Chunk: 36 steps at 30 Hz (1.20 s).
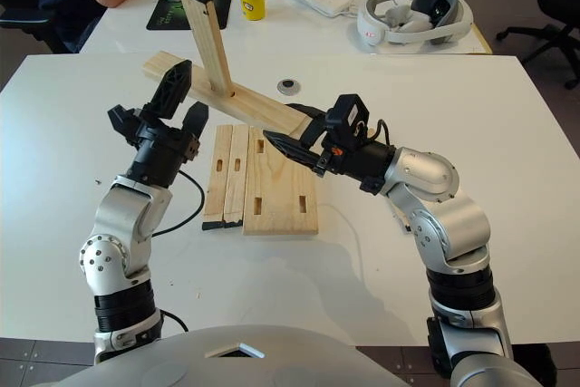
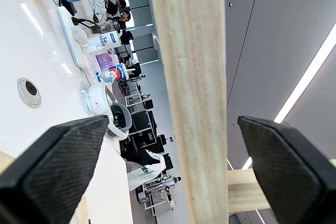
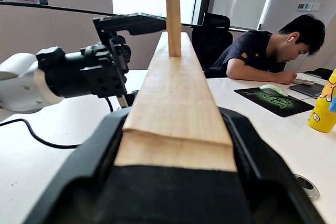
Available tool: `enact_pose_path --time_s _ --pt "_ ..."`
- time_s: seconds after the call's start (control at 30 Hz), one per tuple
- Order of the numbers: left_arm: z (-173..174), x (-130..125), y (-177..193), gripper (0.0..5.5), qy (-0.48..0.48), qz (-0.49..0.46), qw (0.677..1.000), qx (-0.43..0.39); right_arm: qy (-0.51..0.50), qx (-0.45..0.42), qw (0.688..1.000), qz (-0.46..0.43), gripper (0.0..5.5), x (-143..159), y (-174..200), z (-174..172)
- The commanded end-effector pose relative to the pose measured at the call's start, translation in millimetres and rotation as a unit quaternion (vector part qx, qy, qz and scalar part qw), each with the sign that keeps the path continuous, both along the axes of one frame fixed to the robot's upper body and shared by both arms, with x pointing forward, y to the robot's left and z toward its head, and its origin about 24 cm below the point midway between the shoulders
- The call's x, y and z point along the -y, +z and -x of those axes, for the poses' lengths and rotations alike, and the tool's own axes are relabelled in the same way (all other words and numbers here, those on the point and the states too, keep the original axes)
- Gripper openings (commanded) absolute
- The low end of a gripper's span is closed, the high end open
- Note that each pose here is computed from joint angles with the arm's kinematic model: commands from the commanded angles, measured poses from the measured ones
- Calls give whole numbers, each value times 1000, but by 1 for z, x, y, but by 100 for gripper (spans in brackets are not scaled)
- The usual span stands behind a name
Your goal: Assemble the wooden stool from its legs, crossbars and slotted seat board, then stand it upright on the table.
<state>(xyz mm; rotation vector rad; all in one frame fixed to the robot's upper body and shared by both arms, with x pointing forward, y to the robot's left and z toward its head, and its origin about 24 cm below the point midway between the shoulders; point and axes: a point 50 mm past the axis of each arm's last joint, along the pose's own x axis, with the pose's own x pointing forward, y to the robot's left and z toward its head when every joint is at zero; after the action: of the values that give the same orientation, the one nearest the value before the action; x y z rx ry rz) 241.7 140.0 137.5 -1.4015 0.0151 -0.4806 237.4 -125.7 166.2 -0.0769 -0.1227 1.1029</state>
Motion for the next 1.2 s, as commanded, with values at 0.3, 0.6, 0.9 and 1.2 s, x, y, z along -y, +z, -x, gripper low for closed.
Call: enact_pose_path --time_s 0.3,0.6,0.9,1.2 --pt "-2 0 2 264 4 -5 1000 6 9 20 1000 -2 206 -3 6 -1" --pt "-2 -1 4 136 6 -1 1000 11 9 11 1000 4 206 -4 1 -2" --pt "-3 -2 6 121 12 -5 1000 16 10 7 1000 24 206 -3 -6 -2" --pt "-7 -9 2 105 33 -32 999 12 8 13 999 32 307 -1 -5 -8"
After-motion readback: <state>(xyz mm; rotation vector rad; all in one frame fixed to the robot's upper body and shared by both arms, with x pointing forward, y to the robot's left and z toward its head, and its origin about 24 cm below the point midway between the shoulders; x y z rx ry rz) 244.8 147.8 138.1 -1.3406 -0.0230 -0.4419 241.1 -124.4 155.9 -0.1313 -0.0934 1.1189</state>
